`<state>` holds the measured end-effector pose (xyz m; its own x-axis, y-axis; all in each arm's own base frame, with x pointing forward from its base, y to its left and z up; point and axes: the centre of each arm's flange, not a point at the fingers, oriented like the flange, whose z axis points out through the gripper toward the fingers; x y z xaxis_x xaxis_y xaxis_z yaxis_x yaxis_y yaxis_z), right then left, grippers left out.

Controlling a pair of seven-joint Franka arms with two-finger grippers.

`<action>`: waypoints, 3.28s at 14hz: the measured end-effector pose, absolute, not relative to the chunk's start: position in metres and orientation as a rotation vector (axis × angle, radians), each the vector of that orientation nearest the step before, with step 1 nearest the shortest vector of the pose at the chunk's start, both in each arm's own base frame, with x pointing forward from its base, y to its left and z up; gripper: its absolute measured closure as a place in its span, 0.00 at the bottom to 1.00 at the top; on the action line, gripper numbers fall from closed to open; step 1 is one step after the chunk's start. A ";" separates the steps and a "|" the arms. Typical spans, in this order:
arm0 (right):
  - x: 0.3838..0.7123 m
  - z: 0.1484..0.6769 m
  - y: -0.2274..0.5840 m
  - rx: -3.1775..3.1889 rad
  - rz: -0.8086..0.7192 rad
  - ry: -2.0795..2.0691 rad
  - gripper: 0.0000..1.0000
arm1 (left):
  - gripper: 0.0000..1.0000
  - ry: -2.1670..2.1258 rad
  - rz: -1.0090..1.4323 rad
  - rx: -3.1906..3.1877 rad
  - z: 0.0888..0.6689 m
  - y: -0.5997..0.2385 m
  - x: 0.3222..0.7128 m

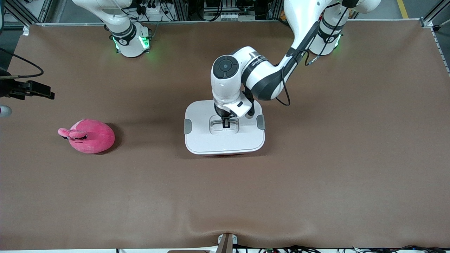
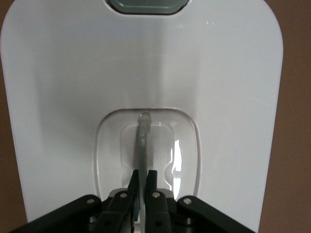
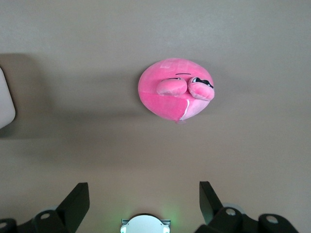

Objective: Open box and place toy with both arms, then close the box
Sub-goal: 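Lift the lid with the left gripper while the right gripper reaches the toy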

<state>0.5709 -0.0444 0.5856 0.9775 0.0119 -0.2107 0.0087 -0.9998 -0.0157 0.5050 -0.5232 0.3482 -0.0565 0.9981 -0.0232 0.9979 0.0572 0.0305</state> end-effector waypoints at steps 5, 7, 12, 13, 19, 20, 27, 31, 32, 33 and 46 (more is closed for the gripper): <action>0.581 0.560 -0.035 -3.079 0.410 -0.203 0.00 | 0.93 2.255 0.010 2.129 0.349 -0.523 0.506; 0.585 0.548 -0.034 -3.056 0.436 -0.305 0.00 | 0.93 2.255 0.010 2.128 0.349 -0.523 0.506; 0.592 0.531 -0.029 -3.023 0.477 -0.437 0.00 | 0.93 2.254 0.011 2.125 0.351 -0.523 0.507; 0.592 0.530 -0.029 -3.010 0.476 -0.497 0.00 | 0.93 2.252 0.011 2.122 0.353 -0.523 0.507; 0.604 0.509 -0.041 -2.900 0.468 -0.895 0.00 | 0.93 2.222 0.021 2.083 0.384 -0.520 0.514; 0.606 0.505 -0.043 -2.880 0.469 -0.970 0.00 | 0.93 2.201 0.029 2.083 0.396 -0.517 0.516; 0.626 0.460 -0.061 -2.664 0.476 -1.406 0.00 | 0.93 2.163 0.074 2.120 0.463 -0.482 0.522; 0.634 0.437 -0.062 -2.574 0.485 -1.539 0.00 | 0.93 2.161 0.093 2.181 0.483 -0.447 0.535; 0.636 0.431 -0.063 -2.558 0.481 -1.563 0.00 | 0.93 2.162 0.096 2.204 0.488 -0.436 0.539; 0.637 0.425 -0.065 -2.550 0.478 -1.575 0.00 | 0.93 2.168 0.097 2.219 0.492 -0.424 0.543; 0.646 0.356 -0.065 -2.371 0.430 -1.823 0.00 | 0.93 2.019 -0.001 2.484 0.542 -0.227 0.560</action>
<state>0.6455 -0.0650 0.3558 0.2342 0.9605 -0.1504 0.9265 -0.2673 -0.2648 0.5600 -0.2272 0.5416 0.2051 0.9780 0.0374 0.9780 -0.2033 -0.0465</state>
